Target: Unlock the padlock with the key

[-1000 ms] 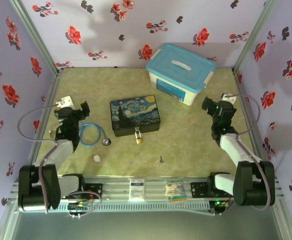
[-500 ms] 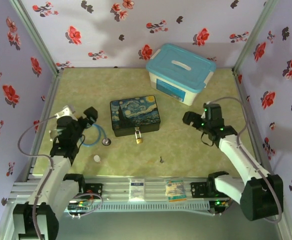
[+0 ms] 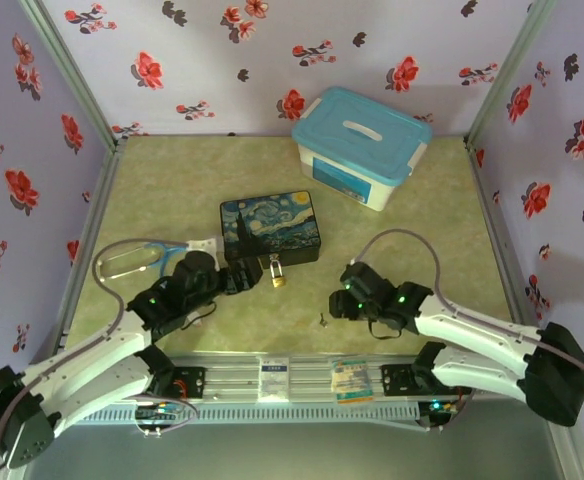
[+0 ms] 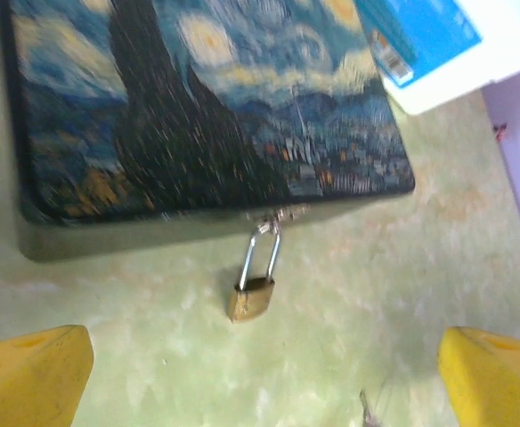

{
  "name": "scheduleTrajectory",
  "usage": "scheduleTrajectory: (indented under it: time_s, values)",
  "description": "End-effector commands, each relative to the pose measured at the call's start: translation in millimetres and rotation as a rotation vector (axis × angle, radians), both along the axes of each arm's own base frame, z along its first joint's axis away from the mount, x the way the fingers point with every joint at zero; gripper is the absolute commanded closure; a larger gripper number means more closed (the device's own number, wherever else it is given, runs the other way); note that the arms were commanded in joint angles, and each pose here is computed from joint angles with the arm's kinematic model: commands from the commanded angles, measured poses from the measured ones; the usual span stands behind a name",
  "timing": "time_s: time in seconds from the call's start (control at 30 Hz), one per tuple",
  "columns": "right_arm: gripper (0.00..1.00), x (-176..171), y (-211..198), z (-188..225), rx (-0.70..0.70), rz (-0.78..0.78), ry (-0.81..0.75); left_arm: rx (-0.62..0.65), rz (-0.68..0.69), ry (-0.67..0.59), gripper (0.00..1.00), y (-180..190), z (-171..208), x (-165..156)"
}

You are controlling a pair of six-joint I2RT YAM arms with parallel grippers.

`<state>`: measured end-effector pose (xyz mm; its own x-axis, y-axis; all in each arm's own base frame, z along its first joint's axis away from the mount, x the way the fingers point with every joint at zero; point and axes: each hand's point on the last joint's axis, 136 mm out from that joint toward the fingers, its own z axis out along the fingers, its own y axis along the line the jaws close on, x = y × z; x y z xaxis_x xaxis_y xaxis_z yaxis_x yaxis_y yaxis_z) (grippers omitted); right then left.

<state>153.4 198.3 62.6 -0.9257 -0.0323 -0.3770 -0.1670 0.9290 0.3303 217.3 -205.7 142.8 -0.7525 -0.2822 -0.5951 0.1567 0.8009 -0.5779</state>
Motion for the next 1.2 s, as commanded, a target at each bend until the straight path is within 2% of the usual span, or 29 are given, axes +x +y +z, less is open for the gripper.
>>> scheduleTrajectory:
  time_s: [0.0, 0.23, 0.47, 0.77, 1.0, 1.17]
  values:
    - [0.46, 0, 12, -5, -0.003, -0.039, -0.023, 0.023, 0.027, 0.018, 0.00, -8, -1, -1]
    - [0.55, -4, 36, -21, -0.093, 0.023, -0.033, 0.008, -0.018, 0.033, 0.00, -35, -9, -14]
    - [0.56, -10, 53, -30, -0.127, 0.072, -0.040, 0.019, -0.049, 0.044, 0.00, -49, -16, -20]
    - [0.59, -16, 42, -40, -0.232, 0.062, -0.040, 0.018, -0.049, 0.051, 0.00, -50, -21, -21]
    - [0.66, -28, 42, -50, -0.312, 0.076, -0.034, 0.019, -0.052, 0.049, 0.00, -50, -20, -21]
    - [0.69, -25, 33, -57, -0.348, 0.030, -0.064, 0.007, -0.052, 0.044, 0.00, -48, -19, -23]
